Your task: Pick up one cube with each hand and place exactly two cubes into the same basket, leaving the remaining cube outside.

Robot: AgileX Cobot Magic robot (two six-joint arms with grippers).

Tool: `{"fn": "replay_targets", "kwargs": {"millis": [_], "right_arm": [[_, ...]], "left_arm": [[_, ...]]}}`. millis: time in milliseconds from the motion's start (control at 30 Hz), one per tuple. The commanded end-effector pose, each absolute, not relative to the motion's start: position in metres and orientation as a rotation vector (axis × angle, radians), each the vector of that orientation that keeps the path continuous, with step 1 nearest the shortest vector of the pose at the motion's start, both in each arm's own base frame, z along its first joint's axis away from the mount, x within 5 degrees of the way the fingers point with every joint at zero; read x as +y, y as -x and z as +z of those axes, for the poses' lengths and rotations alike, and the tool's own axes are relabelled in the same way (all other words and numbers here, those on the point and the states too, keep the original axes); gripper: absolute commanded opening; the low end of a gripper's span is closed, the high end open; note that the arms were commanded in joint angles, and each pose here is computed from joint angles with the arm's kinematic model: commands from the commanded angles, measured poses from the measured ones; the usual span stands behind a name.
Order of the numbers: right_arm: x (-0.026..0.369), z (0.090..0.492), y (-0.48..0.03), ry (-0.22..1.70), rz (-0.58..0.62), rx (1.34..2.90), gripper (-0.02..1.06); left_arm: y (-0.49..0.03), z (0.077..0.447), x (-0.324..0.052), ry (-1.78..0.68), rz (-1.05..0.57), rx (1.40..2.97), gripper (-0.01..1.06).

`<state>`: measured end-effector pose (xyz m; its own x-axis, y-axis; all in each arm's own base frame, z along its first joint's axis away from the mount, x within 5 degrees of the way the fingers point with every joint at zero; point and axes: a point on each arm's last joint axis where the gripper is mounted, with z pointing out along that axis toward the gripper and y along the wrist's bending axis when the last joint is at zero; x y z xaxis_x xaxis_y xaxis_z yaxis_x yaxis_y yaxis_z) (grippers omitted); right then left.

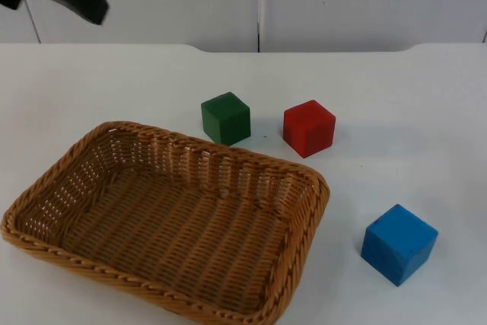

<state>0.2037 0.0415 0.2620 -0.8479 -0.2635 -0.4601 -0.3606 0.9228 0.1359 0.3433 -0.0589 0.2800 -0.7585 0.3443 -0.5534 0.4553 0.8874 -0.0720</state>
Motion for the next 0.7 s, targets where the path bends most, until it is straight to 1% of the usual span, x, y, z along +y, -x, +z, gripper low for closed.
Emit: {"fn": "replay_targets", "kwargs": {"millis": [0, 133, 200, 267, 300, 433, 467, 533, 600, 667], "right_arm": [[0.043, 0.262, -0.206, 0.46, 0.312, 2.629, 1.03], [0.045, 0.255, -0.211, 0.478, 0.322, 2.655, 1.03], [0.047, 0.254, -0.212, 0.497, 0.314, 2.653, 1.03], [0.063, 0.249, -0.215, 0.58, 0.326, 2.634, 1.03], [0.063, 0.249, -0.215, 0.58, 0.326, 2.634, 1.03], [0.09, 0.24, -0.216, 0.744, 0.315, 2.593, 1.03], [0.09, 0.24, -0.216, 0.744, 0.315, 2.593, 1.03], [0.104, 0.233, -0.218, 0.783, 0.326, 2.586, 1.03], [0.11, 0.23, -0.217, 0.804, 0.333, 2.585, 1.03], [0.122, 0.222, -0.218, 0.862, 0.308, 2.58, 1.03]], "left_arm": [[-0.357, 0.274, -0.071, -0.619, -0.281, 2.498, 1.05], [-0.377, 0.255, -0.091, -0.699, -0.299, 2.515, 1.05], [-0.381, 0.251, -0.096, -0.718, -0.301, 2.515, 1.05], [-0.391, 0.241, -0.106, -0.754, -0.312, 2.523, 1.05], [-0.391, 0.241, -0.106, -0.754, -0.312, 2.523, 1.05], [-0.404, 0.229, -0.121, -0.806, -0.33, 2.532, 1.05], [-0.404, 0.229, -0.121, -0.806, -0.33, 2.532, 1.05], [-0.411, 0.223, -0.134, -0.841, -0.338, 2.522, 1.05], [-0.412, 0.22, -0.139, -0.857, -0.342, 2.521, 1.05], [-0.416, 0.216, -0.151, -0.893, -0.35, 2.515, 1.05]]}}
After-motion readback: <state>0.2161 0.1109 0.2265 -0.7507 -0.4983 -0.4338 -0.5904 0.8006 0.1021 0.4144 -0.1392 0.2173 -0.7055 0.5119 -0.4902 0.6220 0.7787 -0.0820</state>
